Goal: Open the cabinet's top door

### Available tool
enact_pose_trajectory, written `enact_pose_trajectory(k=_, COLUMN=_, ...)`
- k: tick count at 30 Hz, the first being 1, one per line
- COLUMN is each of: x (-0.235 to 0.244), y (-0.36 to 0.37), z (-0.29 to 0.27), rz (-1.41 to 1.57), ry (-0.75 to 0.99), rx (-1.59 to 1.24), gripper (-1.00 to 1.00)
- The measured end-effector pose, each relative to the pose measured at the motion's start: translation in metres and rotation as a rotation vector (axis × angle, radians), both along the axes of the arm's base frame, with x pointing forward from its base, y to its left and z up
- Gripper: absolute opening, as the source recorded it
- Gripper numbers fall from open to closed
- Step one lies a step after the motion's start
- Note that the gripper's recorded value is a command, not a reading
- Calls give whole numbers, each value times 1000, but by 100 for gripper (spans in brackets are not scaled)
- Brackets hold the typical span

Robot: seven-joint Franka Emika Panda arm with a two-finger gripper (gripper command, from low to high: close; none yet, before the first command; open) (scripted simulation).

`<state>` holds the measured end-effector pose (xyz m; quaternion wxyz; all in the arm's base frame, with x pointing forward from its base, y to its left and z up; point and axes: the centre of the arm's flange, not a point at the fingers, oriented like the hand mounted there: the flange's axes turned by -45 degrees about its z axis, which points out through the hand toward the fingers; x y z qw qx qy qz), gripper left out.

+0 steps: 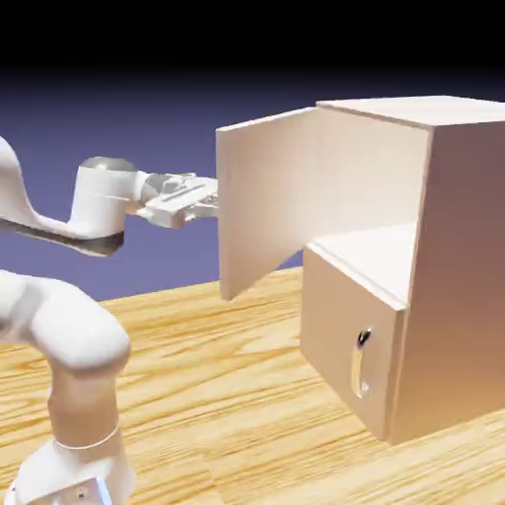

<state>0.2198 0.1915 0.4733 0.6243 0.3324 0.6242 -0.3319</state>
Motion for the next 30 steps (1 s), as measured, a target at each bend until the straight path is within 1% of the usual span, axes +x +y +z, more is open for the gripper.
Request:
enact_pose_trajectory(k=8, x=-1, y=70, z=0, rz=-220, ry=0, rx=0, gripper=-100)
enact_pose_trajectory(k=14, x=5, y=110, z=0, rz=-345, ry=0, rx=0, gripper=-100)
enact_pose_trajectory(k=24, x=18, y=150, z=-3, rz=-476, ry=3, rx=-5, gripper=-100)
enact_pose_trajectory(k=30, x=20, y=152, z=-18, rz=-481, ry=21, rx=-36, gripper=-100)
